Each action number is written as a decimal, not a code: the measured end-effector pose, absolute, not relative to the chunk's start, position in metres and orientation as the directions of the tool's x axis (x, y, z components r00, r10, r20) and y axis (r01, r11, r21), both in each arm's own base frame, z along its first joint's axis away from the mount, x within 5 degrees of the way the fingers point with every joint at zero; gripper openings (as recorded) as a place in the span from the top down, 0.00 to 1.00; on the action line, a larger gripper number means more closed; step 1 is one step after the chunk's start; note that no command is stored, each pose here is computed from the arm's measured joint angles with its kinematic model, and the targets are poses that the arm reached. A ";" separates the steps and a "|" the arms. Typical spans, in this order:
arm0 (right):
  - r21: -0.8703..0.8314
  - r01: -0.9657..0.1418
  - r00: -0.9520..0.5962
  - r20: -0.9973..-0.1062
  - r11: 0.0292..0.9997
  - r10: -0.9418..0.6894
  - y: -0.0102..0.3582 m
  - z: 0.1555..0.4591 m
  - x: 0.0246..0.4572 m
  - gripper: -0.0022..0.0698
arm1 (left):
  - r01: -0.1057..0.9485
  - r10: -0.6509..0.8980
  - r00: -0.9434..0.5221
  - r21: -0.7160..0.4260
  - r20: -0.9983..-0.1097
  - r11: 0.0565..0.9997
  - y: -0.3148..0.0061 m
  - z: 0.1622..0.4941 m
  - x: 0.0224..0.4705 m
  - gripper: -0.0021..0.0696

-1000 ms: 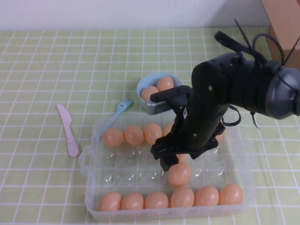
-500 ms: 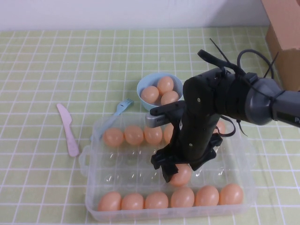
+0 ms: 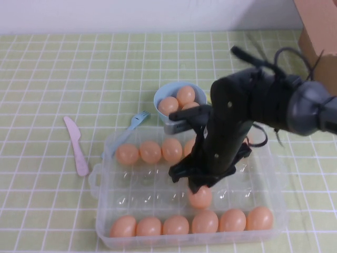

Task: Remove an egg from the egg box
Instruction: Pick up the egg from the plastic box, then place the egg in the bowl

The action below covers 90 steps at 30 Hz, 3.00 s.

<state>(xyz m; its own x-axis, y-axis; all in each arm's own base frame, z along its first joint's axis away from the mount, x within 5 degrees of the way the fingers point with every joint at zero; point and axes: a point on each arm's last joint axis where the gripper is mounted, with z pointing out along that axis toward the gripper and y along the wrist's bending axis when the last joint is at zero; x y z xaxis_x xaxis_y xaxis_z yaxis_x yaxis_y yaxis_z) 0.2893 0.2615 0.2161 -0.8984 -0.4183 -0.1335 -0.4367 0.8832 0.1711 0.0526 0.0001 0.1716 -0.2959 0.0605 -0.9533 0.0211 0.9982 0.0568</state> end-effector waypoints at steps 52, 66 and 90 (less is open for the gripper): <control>0.156 -0.489 -0.872 -0.132 0.858 -0.472 0.261 0.201 0.290 0.46 | 0.021 0.061 -0.296 0.057 -0.953 0.998 0.000 0.172 0.053 0.98; 0.098 -0.543 -0.802 -0.355 0.834 -0.480 0.243 0.293 0.281 0.46 | 0.021 0.061 -0.296 0.057 -0.953 0.998 0.000 0.172 0.053 0.98; 0.025 -0.532 -0.741 -0.497 0.846 -0.451 0.280 0.239 0.432 0.47 | 0.021 0.061 -0.296 0.057 -0.953 0.998 0.000 0.172 0.053 0.98</control>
